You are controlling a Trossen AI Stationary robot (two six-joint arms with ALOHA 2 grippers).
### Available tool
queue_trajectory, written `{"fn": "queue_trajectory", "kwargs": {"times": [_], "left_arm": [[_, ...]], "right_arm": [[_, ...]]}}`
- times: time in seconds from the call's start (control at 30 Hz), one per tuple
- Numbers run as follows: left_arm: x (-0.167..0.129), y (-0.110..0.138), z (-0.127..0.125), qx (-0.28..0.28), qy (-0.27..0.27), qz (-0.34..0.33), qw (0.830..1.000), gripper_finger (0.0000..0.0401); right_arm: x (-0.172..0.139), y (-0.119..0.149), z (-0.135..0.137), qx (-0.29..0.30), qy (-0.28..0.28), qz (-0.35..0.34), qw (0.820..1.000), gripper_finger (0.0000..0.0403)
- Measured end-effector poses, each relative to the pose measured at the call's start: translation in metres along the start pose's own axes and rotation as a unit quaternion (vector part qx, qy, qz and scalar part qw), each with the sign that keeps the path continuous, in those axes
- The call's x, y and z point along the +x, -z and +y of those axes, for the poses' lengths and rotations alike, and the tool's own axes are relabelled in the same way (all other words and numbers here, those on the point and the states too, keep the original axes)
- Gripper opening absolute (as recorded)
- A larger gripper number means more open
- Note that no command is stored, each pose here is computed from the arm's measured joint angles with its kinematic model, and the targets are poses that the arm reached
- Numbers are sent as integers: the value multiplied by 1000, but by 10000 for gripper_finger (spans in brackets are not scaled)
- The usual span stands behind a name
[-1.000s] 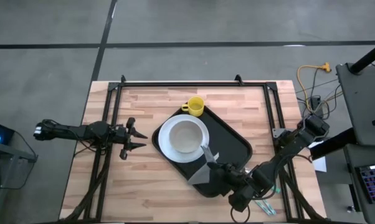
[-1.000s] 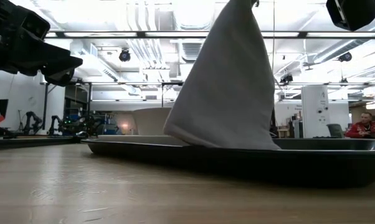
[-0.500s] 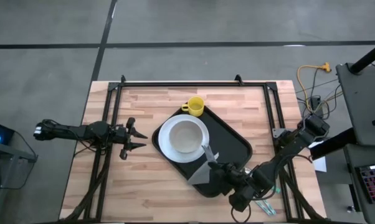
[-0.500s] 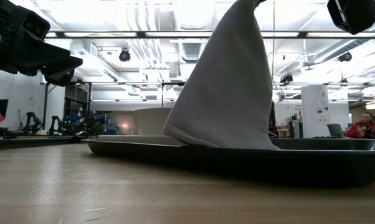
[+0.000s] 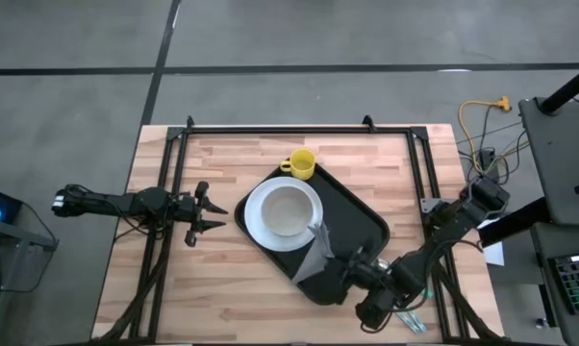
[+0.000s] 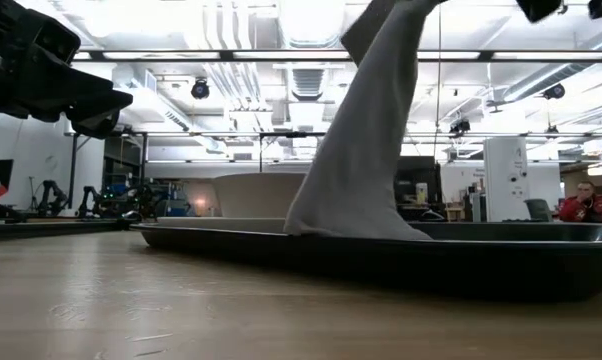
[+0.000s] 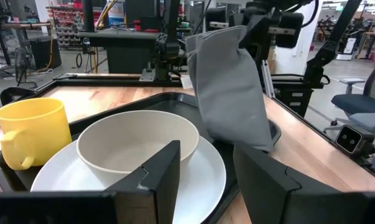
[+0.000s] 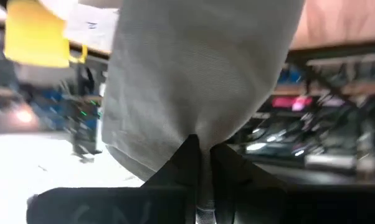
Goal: Set up tray
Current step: Put the gray napkin to the right of the white plate on the black serving tray
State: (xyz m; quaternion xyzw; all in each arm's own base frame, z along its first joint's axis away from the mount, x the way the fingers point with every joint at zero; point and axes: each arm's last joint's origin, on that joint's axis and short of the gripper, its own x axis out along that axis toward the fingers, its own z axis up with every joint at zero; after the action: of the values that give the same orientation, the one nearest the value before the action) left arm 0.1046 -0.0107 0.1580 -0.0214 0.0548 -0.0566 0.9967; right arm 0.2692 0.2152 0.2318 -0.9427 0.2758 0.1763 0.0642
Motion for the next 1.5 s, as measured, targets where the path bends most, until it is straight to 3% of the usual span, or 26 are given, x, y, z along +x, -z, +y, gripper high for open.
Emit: {"fn": "queue_trajectory", "kwargs": {"times": [0.17, 0.4, 0.53, 0.77, 0.93, 1.27, 1.5], "left_arm": [[0, 0, 0, 0, 0, 0, 1000, 136], [0, 0, 0, 0, 0, 0, 1000, 136], [0, 0, 0, 0, 0, 0, 1000, 136], [0, 0, 0, 0, 0, 0, 1000, 136], [0, 0, 0, 0, 0, 0, 1000, 136], [0, 0, 0, 0, 0, 3, 1000, 136], [2, 2, 0, 0, -1, 14, 1000, 136]], "right_arm": [[-11, -1, -2, -50, 12, 7, 999, 10], [-36, 9, 1, -45, 42, 22, 998, 10], [-43, 21, 6, -100, 59, 21, 993, 10], [-33, 39, 11, -100, 106, -29, 989, 10], [-32, 39, 5, -139, 136, -28, 980, 10], [-29, 40, -18, -111, 194, 7, 975, 10], [-26, 39, -29, 76, 244, -3, 967, 10]]}}
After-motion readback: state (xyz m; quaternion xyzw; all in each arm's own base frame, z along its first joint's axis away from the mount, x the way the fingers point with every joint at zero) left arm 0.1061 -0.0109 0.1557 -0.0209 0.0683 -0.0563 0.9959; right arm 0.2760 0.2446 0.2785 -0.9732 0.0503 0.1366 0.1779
